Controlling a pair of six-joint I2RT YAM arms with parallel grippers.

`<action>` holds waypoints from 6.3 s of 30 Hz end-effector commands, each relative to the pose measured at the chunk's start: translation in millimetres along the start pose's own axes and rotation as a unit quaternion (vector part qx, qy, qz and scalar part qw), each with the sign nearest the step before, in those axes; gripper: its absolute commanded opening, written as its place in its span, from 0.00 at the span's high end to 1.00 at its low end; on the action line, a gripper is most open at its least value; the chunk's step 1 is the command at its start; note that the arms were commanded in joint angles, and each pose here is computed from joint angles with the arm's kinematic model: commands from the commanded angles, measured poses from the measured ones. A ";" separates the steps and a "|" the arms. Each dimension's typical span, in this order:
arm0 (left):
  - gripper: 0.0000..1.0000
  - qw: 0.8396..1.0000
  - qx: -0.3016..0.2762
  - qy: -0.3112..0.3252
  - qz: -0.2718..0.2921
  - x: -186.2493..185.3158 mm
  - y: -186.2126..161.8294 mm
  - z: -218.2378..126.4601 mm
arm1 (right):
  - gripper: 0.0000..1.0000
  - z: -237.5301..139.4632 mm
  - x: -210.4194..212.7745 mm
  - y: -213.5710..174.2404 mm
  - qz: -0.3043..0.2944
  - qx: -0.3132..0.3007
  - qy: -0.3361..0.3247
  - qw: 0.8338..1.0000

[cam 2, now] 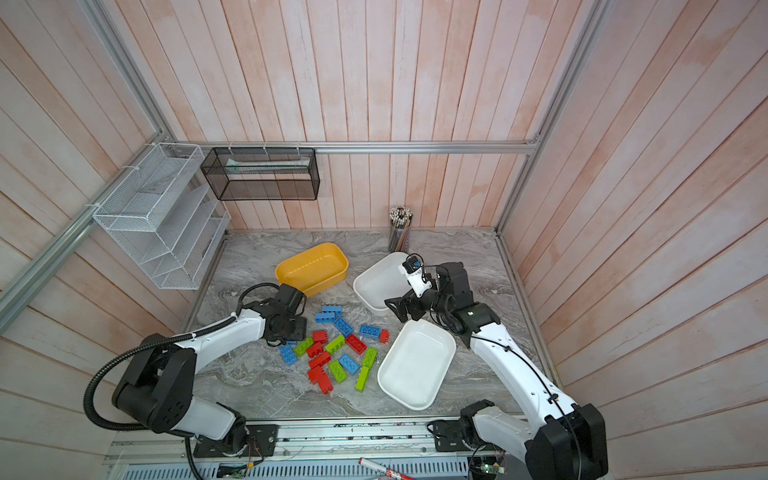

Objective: Sort the legos into containers by color
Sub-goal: 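Grasp a blue brick with the left gripper while the right gripper nears the white tub, then carry the blue brick into the yellow tub and open the left gripper, then move the left gripper back to the pile and grasp a lime-green brick, then carry the lime-green brick over and drop it into the white tub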

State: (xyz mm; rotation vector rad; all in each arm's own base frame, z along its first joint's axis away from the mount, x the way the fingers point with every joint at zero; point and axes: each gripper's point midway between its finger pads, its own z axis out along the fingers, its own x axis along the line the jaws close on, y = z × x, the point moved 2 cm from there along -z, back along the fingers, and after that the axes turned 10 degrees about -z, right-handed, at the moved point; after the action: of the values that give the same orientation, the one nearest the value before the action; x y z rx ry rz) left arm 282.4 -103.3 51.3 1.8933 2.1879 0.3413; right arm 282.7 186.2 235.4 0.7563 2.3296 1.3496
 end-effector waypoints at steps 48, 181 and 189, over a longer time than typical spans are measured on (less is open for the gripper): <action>0.71 0.981 -0.095 -0.020 0.168 -34.6 209.5 13.2 | 0.02 -6.0 13.9 35.2 0.009 -0.048 0.058 0.997; 0.75 0.953 -0.132 -0.266 0.061 -245.7 126.6 -88.1 | 0.02 -27.8 -30.4 41.0 0.036 -0.069 0.027 0.997; 0.75 0.952 -0.151 -0.228 0.136 -279.3 143.2 -37.7 | 0.02 -32.8 -38.5 39.9 0.037 -0.069 0.009 0.997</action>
State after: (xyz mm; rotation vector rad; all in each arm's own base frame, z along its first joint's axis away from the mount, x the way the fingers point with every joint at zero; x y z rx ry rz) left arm 430.1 -347.7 133.2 1.8221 1.6124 0.1607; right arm 305.7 161.2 278.5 0.8050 2.2351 1.5555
